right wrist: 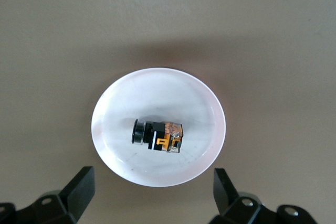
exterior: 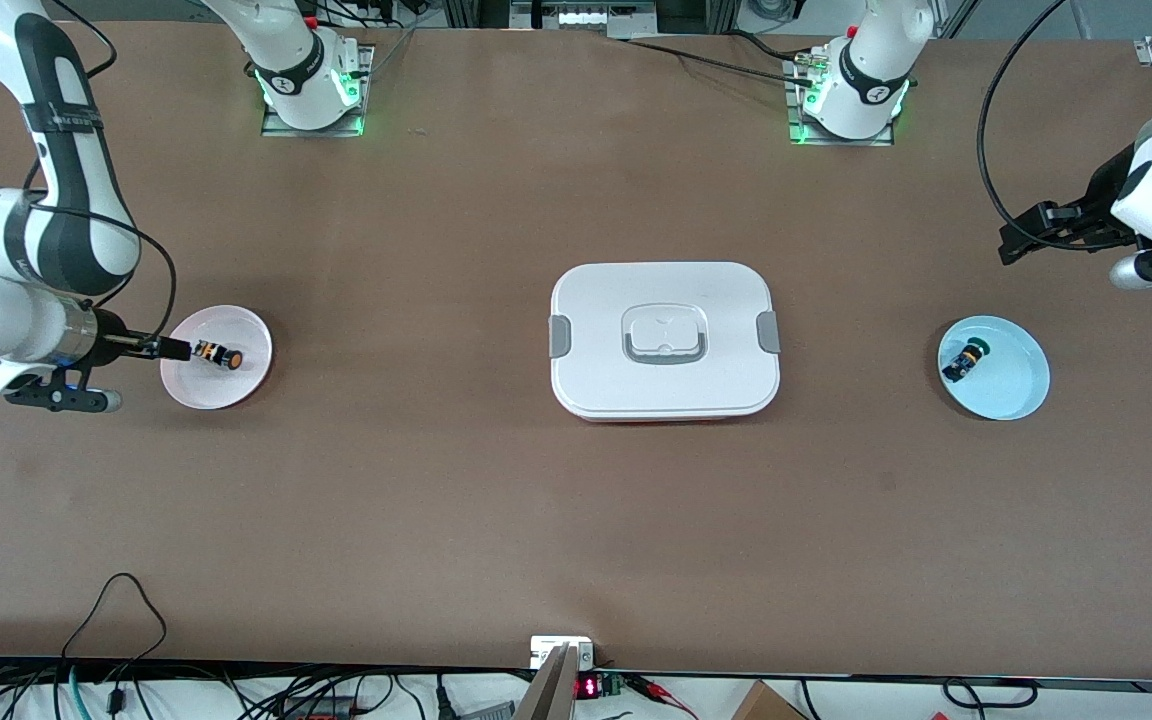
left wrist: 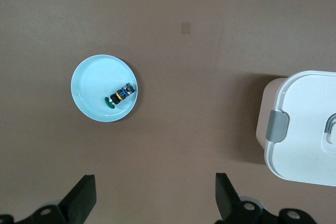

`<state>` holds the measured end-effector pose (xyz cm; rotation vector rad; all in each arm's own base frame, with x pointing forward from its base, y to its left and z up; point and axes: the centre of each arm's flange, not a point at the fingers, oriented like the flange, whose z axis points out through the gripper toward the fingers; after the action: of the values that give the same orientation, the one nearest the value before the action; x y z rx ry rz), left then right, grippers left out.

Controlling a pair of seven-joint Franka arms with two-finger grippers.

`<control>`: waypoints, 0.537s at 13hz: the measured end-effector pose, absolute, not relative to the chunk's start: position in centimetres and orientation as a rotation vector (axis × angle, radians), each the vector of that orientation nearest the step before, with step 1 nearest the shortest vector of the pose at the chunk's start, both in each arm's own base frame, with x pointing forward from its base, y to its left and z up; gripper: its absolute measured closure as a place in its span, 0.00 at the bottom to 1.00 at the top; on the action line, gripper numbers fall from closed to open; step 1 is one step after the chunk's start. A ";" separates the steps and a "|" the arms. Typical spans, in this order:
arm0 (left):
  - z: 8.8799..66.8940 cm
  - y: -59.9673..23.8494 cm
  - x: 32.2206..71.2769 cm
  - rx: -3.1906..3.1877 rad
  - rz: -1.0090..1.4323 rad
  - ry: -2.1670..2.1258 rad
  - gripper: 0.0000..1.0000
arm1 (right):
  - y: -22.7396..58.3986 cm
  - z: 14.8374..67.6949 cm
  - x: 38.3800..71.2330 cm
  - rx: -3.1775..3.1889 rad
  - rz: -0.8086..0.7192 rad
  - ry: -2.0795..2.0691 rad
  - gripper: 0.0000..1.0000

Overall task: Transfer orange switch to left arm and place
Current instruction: 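Lower the right gripper over the orange switch and close on it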

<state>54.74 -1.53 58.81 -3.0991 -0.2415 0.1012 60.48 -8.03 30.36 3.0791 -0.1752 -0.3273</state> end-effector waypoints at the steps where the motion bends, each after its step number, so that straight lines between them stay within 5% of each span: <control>1: 58.8 -1.5 54.7 -3.099 0.101 -0.242 0.00 | -8.0 29.2 60.4 3.077 -0.343 -0.178 0.00; 7: 58.8 -1.5 54.7 -3.099 0.101 -0.242 0.00 | -7.8 23.4 58.9 3.080 -0.283 -0.198 0.00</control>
<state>54.74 -1.53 58.81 -3.0991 -0.2418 0.1013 58.88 -7.80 23.39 3.0798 -0.1978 -0.2826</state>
